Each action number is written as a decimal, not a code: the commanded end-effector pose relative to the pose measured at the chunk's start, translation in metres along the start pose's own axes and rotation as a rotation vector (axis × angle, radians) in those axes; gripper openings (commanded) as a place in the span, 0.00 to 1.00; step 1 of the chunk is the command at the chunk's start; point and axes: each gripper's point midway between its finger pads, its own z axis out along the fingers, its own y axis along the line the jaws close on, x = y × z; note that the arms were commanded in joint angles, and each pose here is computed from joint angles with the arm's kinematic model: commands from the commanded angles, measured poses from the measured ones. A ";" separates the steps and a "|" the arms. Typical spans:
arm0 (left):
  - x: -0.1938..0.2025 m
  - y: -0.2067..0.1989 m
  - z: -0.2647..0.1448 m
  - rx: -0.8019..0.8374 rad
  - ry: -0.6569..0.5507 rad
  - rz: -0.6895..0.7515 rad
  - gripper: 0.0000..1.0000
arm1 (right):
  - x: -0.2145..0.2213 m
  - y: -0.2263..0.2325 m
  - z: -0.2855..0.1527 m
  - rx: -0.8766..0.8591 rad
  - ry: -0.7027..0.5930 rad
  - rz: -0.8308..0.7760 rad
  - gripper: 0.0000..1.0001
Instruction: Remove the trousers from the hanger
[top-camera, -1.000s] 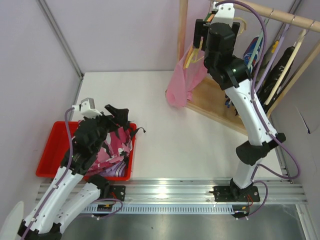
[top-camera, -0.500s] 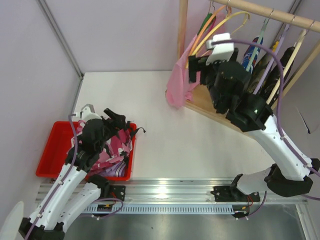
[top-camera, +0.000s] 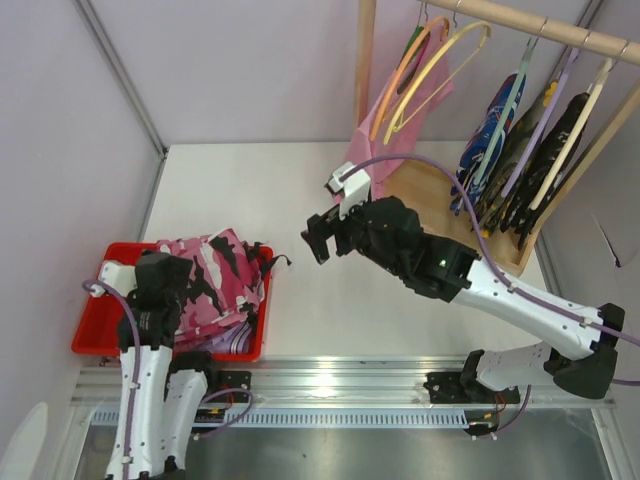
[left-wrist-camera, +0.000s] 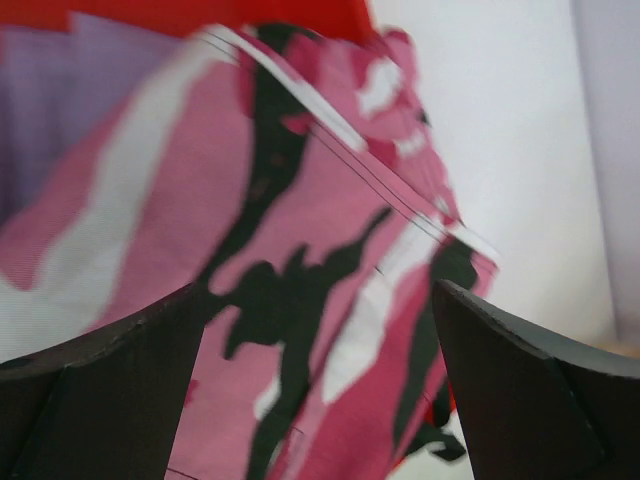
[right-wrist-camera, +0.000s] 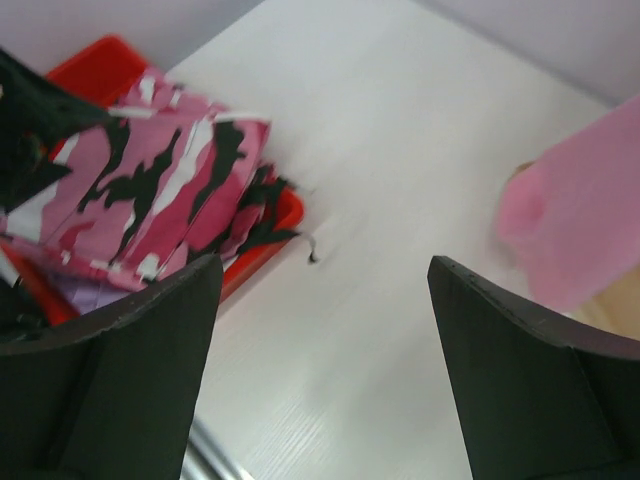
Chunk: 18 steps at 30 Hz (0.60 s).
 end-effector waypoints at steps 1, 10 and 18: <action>-0.025 0.031 -0.003 -0.169 -0.052 -0.051 1.00 | 0.016 0.034 0.004 -0.149 -0.014 0.123 0.90; -0.062 0.068 0.005 -0.418 -0.091 -0.079 1.00 | 0.046 0.035 0.005 -0.173 0.006 0.142 0.92; -0.087 0.070 0.047 -0.305 -0.226 -0.104 0.99 | 0.058 0.016 0.017 -0.159 0.077 0.195 0.92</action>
